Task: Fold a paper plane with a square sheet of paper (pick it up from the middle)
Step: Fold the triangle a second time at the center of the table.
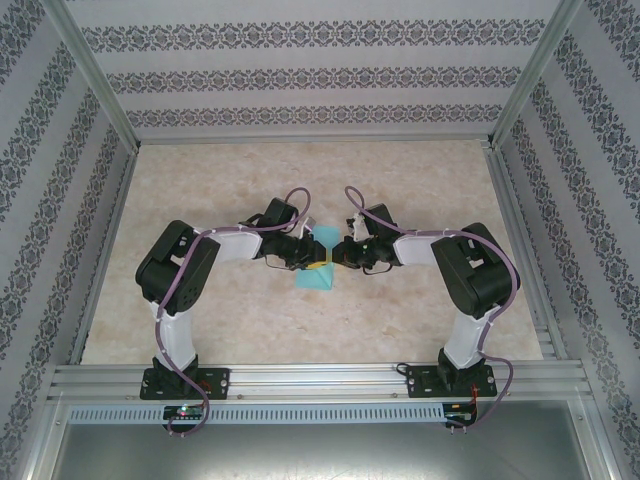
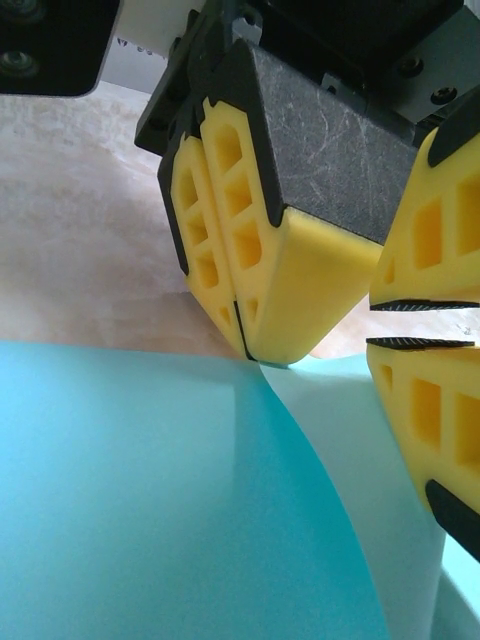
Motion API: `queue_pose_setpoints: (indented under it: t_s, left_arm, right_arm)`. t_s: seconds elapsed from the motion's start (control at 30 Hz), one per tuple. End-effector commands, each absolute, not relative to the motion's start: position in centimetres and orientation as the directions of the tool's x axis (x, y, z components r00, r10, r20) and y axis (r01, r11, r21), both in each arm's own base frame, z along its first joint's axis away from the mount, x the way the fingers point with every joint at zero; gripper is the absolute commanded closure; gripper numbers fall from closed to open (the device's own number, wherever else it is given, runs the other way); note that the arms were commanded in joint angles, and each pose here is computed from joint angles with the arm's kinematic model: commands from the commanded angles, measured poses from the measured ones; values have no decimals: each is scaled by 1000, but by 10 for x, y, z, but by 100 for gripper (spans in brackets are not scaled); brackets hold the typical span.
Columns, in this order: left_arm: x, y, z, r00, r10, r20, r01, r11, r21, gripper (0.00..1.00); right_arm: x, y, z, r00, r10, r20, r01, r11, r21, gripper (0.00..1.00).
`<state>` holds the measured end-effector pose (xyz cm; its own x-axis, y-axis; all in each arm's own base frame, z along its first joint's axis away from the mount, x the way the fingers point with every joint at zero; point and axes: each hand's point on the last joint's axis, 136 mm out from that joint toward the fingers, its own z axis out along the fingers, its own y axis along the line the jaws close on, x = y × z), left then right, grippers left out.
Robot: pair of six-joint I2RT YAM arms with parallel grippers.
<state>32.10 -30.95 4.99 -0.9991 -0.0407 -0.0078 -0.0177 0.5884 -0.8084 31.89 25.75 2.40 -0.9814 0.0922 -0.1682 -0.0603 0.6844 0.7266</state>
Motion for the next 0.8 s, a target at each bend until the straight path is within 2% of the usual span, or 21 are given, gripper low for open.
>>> queue_pose_setpoints:
  t_s: [0.0, 0.77]
  left_arm:
    - [319, -313, 45, -1000, -19, -4, -8, 600, -800, 81]
    - [316, -310, 39, -1000, -18, 8, -17, 615, -789, 81]
  right_arm:
    - [325, 255, 21, -980, 91, -176, -64, 695, 716, 91]
    - [329, 253, 20, -978, 104, -184, -57, 708, 704, 91]
